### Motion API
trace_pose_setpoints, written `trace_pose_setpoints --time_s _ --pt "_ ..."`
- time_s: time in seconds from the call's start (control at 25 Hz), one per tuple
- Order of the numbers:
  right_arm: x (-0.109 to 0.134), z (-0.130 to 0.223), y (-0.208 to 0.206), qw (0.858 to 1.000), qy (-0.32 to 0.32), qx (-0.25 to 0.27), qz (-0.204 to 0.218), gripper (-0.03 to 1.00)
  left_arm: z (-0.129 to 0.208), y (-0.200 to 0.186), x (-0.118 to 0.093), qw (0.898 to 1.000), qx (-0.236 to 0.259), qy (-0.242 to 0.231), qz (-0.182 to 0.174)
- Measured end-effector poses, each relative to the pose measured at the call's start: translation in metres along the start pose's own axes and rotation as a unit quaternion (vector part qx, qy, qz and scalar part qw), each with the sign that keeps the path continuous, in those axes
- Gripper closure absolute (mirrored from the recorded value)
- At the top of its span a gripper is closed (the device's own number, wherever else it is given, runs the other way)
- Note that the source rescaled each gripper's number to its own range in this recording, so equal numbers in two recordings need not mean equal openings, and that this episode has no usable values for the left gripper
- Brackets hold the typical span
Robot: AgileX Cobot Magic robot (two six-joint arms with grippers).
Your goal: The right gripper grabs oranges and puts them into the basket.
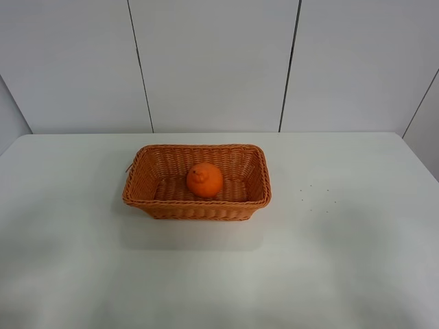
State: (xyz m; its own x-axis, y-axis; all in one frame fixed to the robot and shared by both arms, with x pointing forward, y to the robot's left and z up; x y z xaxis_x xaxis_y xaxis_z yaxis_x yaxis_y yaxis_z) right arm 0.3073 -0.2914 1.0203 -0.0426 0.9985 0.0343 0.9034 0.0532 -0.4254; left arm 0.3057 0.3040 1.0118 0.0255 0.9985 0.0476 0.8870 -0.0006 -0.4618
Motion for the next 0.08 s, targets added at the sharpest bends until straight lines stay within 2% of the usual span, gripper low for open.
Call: trace_pose_setpoints --time_s 0.08 --pt "-0.0002 0.0000 0.0000 1.000 0.000 0.000 0.001 -0.03 0.0000 0.0000 0.0000 1.000 0.000 0.000 0.000"
Point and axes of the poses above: a point on each arm's last joint axis where the gripper is mounted, y pointing out along that axis toward the gripper, x along the wrist's bending axis when the last joint is at zero, z = x × y, the point moved 8 cm from there along y, pointing out along that axis toward the gripper, and after that the axes turned 1 degree about y, right-handed, at the moved point
